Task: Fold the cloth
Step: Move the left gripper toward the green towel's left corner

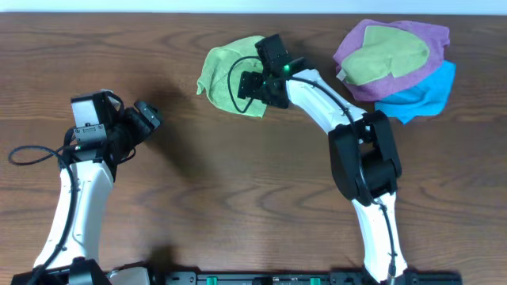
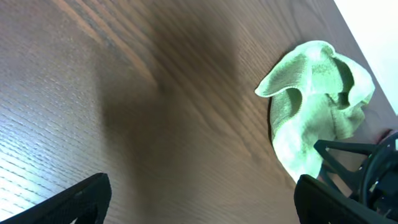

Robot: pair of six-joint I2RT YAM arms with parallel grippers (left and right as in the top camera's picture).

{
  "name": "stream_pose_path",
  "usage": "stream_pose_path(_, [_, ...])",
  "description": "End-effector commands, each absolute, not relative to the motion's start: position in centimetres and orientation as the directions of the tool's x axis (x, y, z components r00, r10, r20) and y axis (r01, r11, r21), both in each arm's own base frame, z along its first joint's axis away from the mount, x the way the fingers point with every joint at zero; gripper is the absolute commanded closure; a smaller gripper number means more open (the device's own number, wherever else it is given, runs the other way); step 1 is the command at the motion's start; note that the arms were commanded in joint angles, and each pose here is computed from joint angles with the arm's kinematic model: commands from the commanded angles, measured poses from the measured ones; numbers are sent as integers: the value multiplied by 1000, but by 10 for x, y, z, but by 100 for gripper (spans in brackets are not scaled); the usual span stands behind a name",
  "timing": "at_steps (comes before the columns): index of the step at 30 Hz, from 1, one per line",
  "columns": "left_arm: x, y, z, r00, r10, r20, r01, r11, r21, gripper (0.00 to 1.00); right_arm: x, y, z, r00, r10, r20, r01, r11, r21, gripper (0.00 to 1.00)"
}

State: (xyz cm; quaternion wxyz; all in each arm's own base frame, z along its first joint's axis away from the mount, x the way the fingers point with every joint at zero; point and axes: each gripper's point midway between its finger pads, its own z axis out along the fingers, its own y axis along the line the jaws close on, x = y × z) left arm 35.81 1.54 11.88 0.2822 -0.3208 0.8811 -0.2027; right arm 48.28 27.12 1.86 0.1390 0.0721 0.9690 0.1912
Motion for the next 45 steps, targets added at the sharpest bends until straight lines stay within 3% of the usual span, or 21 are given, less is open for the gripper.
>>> stream_pose_path(1, [366,14,129,-625,-685,-374,-432,703,-566,5,479,270,4,-954,218,-204,125,913,387,9])
stream_pose_path(5, [368,14,127,-606,-713,-351,-457,674,-581,5,476,271,-7,-959,221,-179,137,911,388,16])
stream_pose_path(9, [375,13,117,-597,-739,-312,-481,641,-598,5,471,273,-19,-966,213,-146,141,909,392,38])
stream_pose_path(13, [386,3,102,-617,-747,-246,-473,603,-643,5,473,270,-20,-966,200,-164,127,919,374,76])
stream_pose_path(16, [393,-8,90,-640,-744,-192,-462,572,-678,5,471,262,-20,-971,176,-161,109,928,357,99])
stream_pose_path(21, [402,-27,77,-667,-733,-135,-450,540,-712,5,463,234,-16,-976,170,-137,128,953,276,99])
stream_pose_path(29, [420,-72,75,-685,-713,-150,-399,539,-742,5,462,212,22,-974,112,-195,71,976,206,99])
stream_pose_path(45, [462,-91,30,-631,-759,-163,-379,485,-788,5,445,202,24,-987,76,-142,53,986,159,99])
